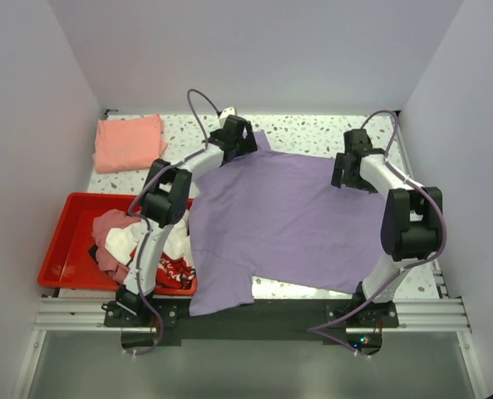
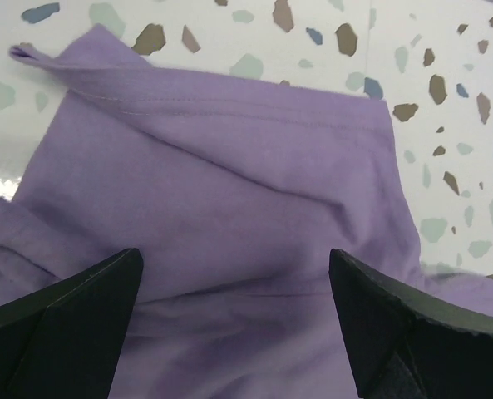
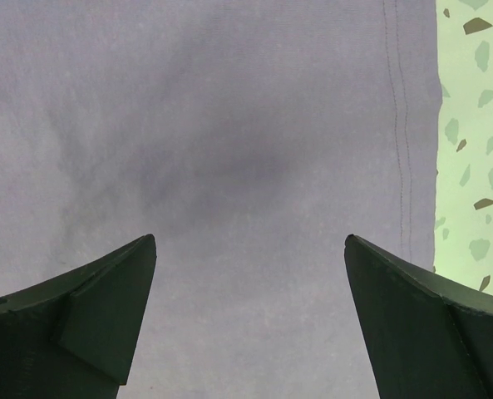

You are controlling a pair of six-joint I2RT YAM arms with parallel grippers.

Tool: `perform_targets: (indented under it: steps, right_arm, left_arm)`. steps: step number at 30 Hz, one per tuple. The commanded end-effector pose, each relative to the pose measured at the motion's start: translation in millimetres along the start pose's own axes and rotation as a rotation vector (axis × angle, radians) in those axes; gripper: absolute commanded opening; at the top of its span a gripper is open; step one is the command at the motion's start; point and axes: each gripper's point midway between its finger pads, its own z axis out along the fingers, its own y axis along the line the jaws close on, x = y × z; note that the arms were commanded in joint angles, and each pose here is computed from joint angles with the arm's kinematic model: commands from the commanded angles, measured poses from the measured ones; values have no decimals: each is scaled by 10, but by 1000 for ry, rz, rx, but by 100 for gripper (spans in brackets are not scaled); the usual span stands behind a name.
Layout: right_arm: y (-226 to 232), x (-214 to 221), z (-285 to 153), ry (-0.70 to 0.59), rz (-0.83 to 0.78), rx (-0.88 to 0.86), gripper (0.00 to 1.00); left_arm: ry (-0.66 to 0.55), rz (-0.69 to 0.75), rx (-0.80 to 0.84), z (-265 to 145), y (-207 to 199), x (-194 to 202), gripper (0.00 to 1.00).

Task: Fold and stack the t-shirts
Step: Flatten the tshirt out

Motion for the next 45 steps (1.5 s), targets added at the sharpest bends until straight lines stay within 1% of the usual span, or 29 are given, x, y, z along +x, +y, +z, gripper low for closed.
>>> perform_targets:
  steps: [1,4,9,12,15,24,29,33,39,45]
  right_arm:
    - [-71,-158,-160,-72,35,10,99]
    - [-65,-153,-157,-71,35,7,99]
    - [-54,-158,-155,-72,36,3,99]
    - [-56,-155,-151,-71,35,5,99]
    - [-53,-149,-148,-69,33,6,99]
    - [-54,-141,-110,-60,27,17,99]
    - [-60,-139,-95,-56,28,22,99]
    - [-60,-136,-84,-54,25,24,99]
    - [-59,-114,-55,-44,22,30,99]
    - [-78,-114,-44,-42,18,44,99]
  left_arm:
    - [138,20,-151,-208,453,265,100]
    - [141,23,-182,-321,517,210,100]
    - [25,12,-114,-399,286,-233,100]
    - [-24,5,-101,-378,214,-420,100]
    - [-44,-12,-93,-308,206,-508,100]
    - [-59,-56,-77,-99,256,-590,100]
    - [-48,-55,-89,-15,310,-542,100]
    - [-66,-72,-103,58,380,-577,100]
    - [-117,-94,-29,196,271,-637,100]
    - [-168,-107,3,279,206,-719,100]
